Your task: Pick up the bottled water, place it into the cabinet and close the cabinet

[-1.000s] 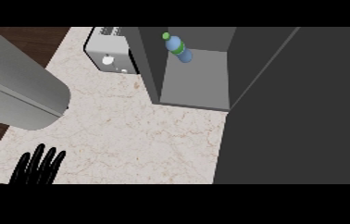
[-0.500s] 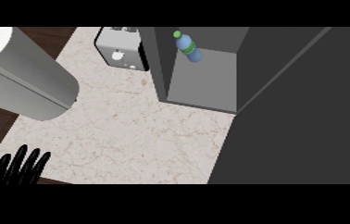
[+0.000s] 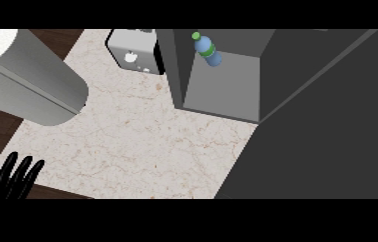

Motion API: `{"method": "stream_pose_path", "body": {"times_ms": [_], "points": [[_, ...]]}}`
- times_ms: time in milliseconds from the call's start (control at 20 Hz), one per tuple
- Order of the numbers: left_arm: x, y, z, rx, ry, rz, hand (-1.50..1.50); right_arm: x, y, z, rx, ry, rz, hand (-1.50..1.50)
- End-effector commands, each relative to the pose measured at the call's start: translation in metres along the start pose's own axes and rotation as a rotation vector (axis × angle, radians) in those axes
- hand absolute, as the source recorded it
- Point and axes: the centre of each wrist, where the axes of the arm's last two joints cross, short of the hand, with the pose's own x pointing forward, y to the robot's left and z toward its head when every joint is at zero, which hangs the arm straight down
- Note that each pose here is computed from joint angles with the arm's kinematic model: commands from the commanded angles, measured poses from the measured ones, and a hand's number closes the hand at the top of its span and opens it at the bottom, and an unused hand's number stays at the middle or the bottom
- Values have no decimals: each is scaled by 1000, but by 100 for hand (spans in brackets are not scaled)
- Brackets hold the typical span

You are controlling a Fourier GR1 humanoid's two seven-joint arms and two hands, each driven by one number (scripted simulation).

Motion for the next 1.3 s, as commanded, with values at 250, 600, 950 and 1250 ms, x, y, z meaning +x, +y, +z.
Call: {"method": "stream_pose_path", "body": {"times_ms": [250,600,950,1250], "points": [[12,11,-4,-15,-14,-2,-150,-20,1,-41,-69,56,-180,150],[17,18,0,-16,-9,-13,-150,-42,-16,-68,-81,63,-348,150],[20,26,3,38,-15,-18,-150,-67,-74,-102,-195,111,-387,150],[21,31,11,49,-2,-6,-150,-75,-122,-165,-407,136,-325,150]]}}
